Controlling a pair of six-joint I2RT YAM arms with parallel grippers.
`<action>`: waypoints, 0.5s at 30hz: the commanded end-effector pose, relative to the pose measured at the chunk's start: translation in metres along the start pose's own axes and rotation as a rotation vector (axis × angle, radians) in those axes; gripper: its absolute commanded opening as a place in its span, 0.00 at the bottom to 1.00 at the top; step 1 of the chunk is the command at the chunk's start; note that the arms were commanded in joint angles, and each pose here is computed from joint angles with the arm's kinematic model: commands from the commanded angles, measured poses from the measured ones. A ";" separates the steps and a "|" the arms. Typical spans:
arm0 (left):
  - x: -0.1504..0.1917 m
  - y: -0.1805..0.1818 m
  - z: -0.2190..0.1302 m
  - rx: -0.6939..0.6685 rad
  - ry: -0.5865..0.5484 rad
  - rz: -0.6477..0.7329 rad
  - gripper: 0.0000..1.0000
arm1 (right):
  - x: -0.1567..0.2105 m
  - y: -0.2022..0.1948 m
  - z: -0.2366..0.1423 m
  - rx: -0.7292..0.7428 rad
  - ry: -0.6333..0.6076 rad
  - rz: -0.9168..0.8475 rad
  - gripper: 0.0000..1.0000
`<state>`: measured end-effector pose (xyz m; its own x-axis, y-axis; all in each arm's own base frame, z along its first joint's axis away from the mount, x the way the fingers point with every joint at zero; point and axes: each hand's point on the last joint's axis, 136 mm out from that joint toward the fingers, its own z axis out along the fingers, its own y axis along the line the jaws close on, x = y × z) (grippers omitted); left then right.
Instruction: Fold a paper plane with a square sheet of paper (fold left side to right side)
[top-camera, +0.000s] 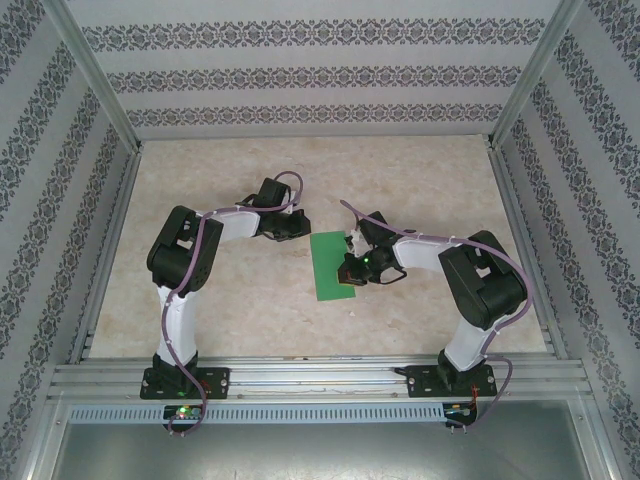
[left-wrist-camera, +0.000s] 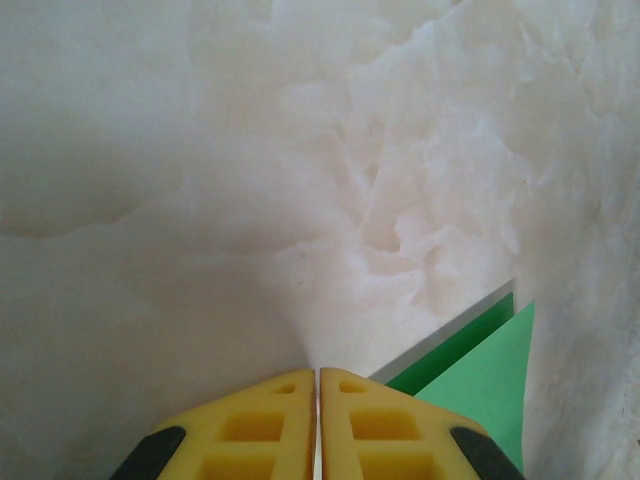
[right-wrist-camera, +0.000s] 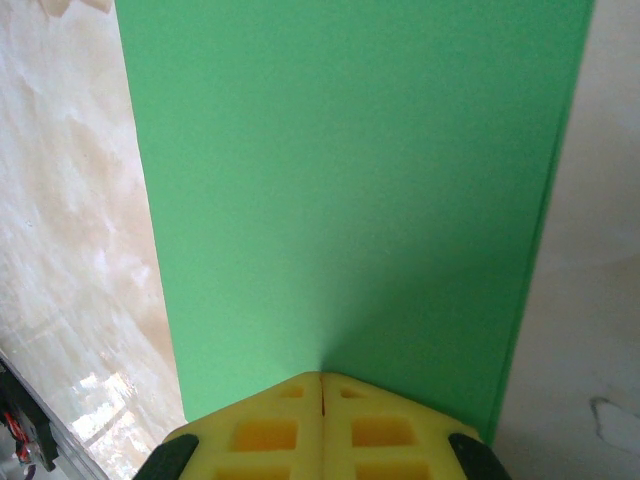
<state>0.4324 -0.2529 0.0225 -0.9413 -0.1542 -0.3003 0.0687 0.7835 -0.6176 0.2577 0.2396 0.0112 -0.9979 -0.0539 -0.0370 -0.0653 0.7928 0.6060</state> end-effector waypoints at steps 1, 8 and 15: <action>-0.016 0.021 -0.004 -0.080 -0.062 0.029 0.11 | 0.034 -0.061 0.012 0.234 0.098 0.078 0.00; -0.010 -0.007 -0.039 -0.011 -0.107 0.080 0.11 | 0.033 -0.059 0.012 0.225 0.090 0.083 0.00; 0.025 -0.051 -0.025 0.166 -0.027 0.096 0.11 | 0.035 -0.061 0.014 0.233 0.094 0.091 0.00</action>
<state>0.4076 -0.2564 0.0583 -0.9156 -0.1296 -0.3805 0.1596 0.7516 -0.6400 0.2579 0.2397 0.0114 -0.9979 -0.0530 -0.0374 -0.0648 0.7925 0.6064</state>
